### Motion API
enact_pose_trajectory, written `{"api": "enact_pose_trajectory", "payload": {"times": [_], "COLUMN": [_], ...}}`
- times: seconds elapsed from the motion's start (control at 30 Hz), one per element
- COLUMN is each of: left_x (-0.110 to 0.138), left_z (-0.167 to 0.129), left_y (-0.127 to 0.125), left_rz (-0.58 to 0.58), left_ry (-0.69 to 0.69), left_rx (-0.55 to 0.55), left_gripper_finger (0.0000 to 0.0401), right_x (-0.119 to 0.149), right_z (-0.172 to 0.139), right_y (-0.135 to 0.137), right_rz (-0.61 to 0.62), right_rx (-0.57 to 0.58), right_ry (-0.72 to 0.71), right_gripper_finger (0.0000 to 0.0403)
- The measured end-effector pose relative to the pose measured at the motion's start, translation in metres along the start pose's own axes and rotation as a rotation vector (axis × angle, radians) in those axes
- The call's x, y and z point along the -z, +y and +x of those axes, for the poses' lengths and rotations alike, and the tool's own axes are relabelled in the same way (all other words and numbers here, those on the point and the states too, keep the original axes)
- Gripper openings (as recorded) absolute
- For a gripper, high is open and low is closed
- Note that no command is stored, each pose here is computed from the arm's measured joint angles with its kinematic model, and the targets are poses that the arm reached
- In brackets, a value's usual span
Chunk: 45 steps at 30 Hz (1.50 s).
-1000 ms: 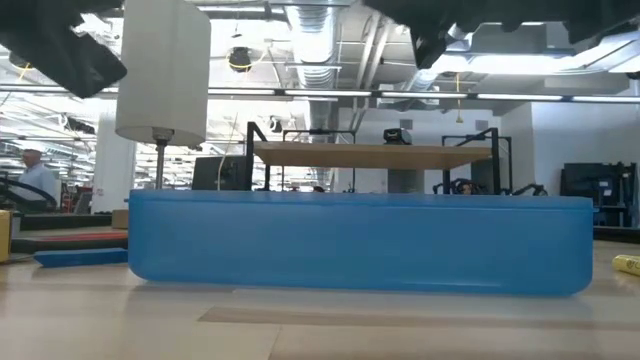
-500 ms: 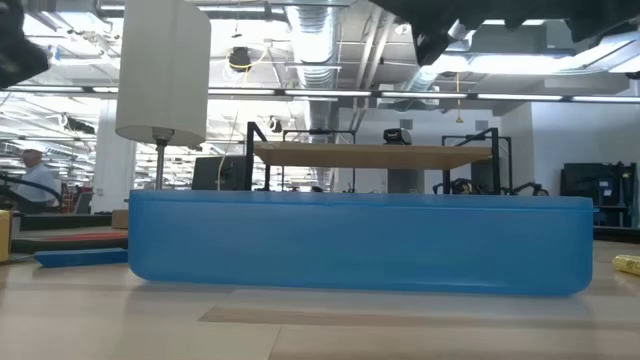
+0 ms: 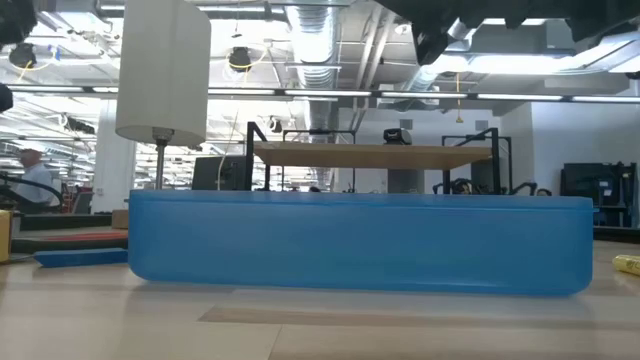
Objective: Pack school essentials
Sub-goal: Put the green sticky notes into the blue supply box
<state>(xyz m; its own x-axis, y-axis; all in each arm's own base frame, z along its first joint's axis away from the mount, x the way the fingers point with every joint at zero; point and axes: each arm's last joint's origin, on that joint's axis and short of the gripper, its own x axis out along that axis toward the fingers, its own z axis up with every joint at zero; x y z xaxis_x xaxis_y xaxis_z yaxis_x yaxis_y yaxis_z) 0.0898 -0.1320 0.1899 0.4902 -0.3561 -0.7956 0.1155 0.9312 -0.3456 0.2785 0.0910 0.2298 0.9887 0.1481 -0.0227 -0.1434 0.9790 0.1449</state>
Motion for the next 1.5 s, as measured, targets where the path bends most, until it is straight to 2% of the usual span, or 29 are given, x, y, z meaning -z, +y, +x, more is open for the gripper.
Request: {"api": "enact_pose_trajectory", "payload": {"times": [0.13,0.4,0.77,1.07,1.2,1.5], "left_x": [0.001,0.001,0.001,0.003,0.005,0.006], "left_z": [0.017,0.046,0.066,0.076,0.079,0.080], "left_y": [-0.006,-0.010,-0.005,-0.006,-0.006,-0.004], "left_rz": [0.077,0.119,0.145,0.181,0.187,0.195], "left_ry": [0.047,0.121,0.184,0.234,0.247,0.272], "left_rx": [-0.010,-0.030,-0.066,-0.043,-0.056,-0.059], "left_gripper_finger": [0.0188,0.0193,0.0193,0.0190,0.0164,0.0061], "right_x": [0.000,0.001,0.001,0.001,0.001,0.001], "right_z": [0.000,0.000,0.000,0.000,0.000,0.000], "right_y": [0.000,0.000,0.000,-0.001,-0.001,-0.001], "right_rz": [0.000,-0.001,0.006,0.006,0.006,0.008], "right_rx": [0.001,0.002,0.002,0.003,0.003,0.003], "right_ry": [0.004,0.007,0.007,0.008,0.008,0.008], "right_gripper_finger": [0.0118,0.0118,0.0118,0.0118,0.0118,0.0118]}}
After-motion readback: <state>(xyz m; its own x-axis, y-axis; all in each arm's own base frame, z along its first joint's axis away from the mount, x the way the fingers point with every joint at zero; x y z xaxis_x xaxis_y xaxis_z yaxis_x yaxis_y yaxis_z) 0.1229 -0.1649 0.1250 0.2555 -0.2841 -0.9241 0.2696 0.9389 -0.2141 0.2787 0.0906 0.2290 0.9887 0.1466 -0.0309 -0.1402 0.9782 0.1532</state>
